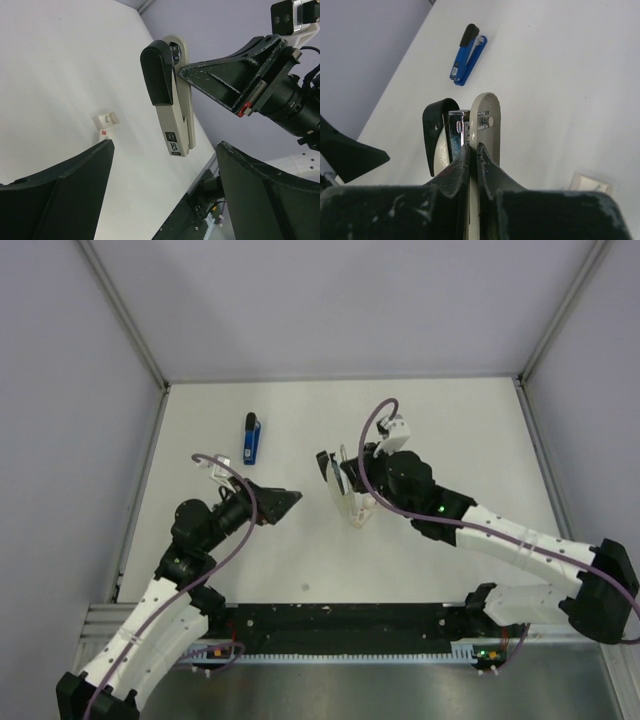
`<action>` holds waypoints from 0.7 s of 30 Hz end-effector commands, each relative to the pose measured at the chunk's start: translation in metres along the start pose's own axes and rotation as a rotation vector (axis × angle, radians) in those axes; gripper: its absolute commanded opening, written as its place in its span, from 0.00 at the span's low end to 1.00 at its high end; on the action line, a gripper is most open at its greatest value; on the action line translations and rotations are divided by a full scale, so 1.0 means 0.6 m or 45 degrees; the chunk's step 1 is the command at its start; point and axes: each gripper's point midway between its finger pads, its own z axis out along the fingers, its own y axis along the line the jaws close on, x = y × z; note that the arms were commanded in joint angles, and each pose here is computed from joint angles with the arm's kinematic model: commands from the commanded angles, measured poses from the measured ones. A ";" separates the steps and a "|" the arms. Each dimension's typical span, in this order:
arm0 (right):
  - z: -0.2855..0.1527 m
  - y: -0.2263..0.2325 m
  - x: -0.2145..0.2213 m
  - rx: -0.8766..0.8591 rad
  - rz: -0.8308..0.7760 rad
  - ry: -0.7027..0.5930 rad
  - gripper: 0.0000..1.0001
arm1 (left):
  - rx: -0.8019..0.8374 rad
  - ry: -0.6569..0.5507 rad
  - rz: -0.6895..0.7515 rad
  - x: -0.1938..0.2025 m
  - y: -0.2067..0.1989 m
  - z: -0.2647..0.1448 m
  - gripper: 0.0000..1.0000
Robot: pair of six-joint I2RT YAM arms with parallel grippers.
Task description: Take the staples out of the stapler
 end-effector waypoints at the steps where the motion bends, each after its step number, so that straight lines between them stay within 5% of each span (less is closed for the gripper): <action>1: -0.055 0.068 -0.100 -0.241 0.027 -0.179 0.00 | 0.246 -0.059 -0.124 -0.023 -0.069 -0.001 0.89; 21: -0.088 0.187 -0.099 -0.478 -0.018 -0.111 0.00 | 0.342 -0.035 -0.247 -0.016 -0.085 0.032 0.82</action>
